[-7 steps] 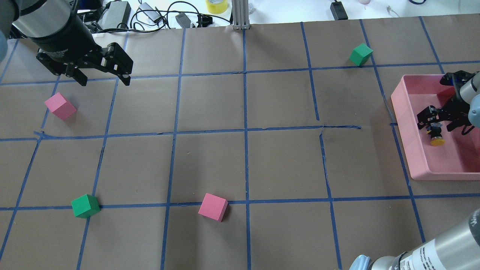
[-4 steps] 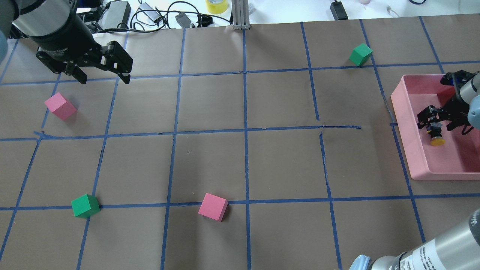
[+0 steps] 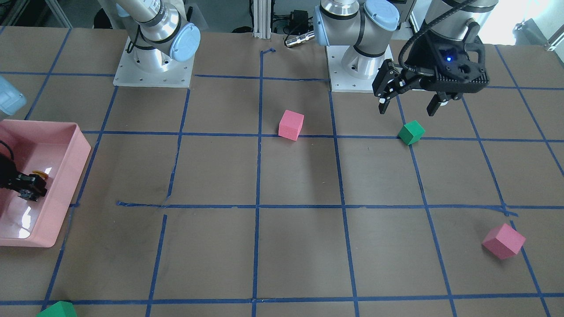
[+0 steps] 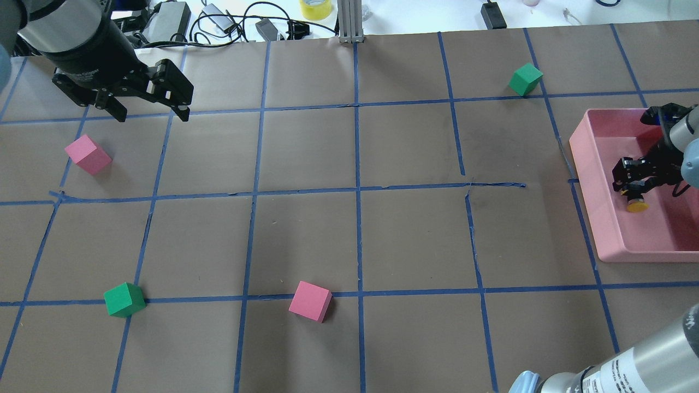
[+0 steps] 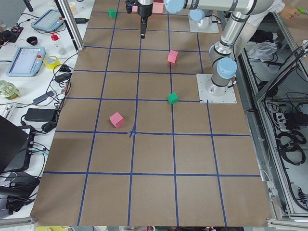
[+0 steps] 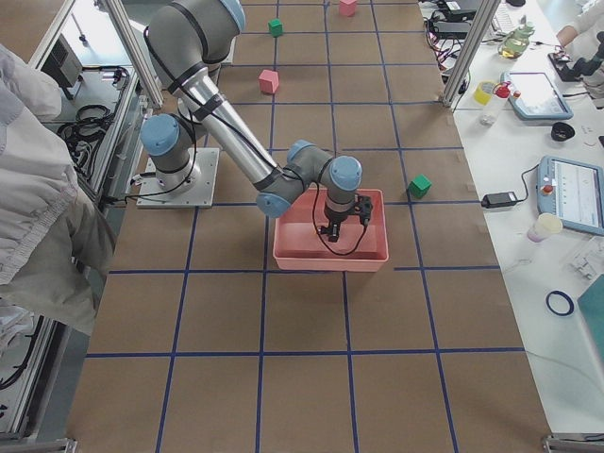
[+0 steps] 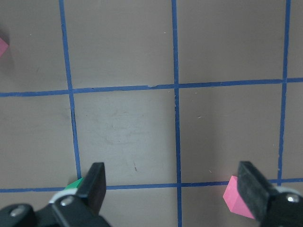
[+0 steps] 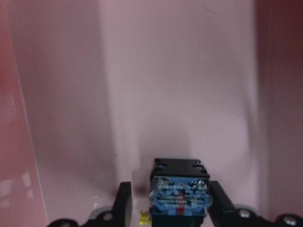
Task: Align button upright
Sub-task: 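Lift the button switch out of the tray with the right gripper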
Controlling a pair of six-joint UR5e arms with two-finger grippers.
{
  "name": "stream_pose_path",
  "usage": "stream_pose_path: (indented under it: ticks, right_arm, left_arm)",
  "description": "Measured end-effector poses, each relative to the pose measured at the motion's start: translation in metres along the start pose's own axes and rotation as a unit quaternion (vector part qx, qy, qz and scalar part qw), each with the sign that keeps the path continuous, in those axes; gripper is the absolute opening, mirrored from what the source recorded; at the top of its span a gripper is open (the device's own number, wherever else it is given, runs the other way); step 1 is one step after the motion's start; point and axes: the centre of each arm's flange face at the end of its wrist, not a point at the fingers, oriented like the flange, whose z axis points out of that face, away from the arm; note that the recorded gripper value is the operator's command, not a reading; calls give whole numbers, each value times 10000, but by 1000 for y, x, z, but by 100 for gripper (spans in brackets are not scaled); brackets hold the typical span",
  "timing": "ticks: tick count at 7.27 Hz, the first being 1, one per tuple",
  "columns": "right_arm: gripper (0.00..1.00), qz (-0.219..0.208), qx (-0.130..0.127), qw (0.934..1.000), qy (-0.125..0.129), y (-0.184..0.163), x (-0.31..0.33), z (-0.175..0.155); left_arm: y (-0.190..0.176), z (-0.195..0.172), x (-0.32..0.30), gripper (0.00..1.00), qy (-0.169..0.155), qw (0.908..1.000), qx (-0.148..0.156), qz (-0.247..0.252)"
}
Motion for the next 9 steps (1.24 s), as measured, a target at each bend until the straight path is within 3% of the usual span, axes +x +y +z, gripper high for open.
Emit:
stream_pose_path:
  ticks: [1,2,6,9]
  right_arm:
    - [3,-29,8,10000,7,-1,0,-1]
    - [0,-62,25,10000,18,-1,1,-4]
    - [0,-105,134,9998,68,-5,3,-20]
    - [0,-66,172,9998,79,-2,0,-86]
  left_arm:
    - [0,1,0,100,1,10000,-6,0]
    - [-1,1,0,100,1,10000,-10,0]
    - [-1,1,0,100,0,10000,-2,-3]
    - [-2,0,0,100,-8,10000,35,-3]
